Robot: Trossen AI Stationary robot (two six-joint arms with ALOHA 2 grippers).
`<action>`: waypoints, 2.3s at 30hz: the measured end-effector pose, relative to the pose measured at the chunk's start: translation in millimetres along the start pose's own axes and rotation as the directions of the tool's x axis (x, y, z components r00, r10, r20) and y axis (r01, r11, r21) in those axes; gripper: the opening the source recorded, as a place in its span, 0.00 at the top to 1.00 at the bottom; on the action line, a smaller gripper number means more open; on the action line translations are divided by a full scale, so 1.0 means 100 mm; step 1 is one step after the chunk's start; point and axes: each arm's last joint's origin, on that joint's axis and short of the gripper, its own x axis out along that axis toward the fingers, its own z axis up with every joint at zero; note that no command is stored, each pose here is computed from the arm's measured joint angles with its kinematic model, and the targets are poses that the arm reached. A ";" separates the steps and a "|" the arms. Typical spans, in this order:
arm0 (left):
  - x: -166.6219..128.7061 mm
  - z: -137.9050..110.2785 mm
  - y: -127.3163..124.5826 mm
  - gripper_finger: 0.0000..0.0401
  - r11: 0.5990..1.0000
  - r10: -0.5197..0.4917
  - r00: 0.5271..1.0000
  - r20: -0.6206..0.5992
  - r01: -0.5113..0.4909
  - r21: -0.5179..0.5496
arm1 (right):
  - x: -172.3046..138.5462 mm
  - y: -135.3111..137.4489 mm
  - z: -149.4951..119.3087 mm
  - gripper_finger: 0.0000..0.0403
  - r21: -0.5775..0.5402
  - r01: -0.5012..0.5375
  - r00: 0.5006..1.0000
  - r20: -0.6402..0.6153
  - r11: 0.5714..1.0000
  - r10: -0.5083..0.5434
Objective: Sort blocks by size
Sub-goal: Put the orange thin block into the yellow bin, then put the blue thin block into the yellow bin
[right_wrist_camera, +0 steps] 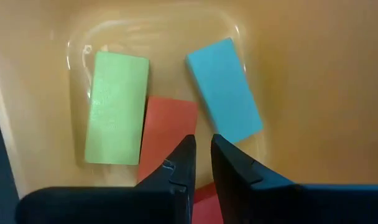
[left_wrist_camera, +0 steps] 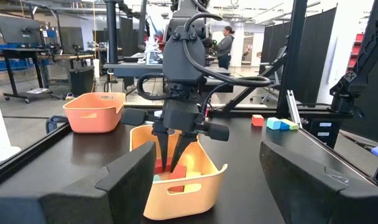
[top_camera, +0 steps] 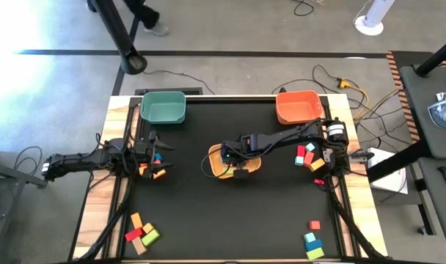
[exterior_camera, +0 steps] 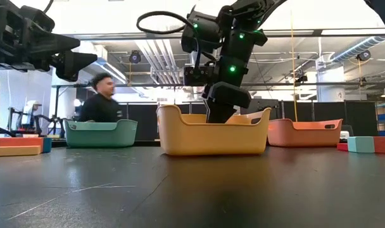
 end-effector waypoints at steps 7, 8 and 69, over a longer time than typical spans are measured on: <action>0.00 0.00 0.00 0.32 1.000 0.000 1.000 0.000 0.000 0.000 | -0.23 -0.02 0.12 0.92 -0.018 0.014 0.999 0.047 1.000 -0.013; 0.00 0.00 0.00 0.32 1.000 0.000 1.000 0.000 0.000 0.000 | -0.31 -0.01 0.14 0.92 -0.023 0.013 0.999 0.053 1.000 -0.012; 0.00 0.00 0.00 0.32 1.000 0.000 1.000 -0.004 0.000 -0.001 | -1.32 3.58 -2.05 0.48 0.412 -0.106 0.874 -0.395 0.905 0.282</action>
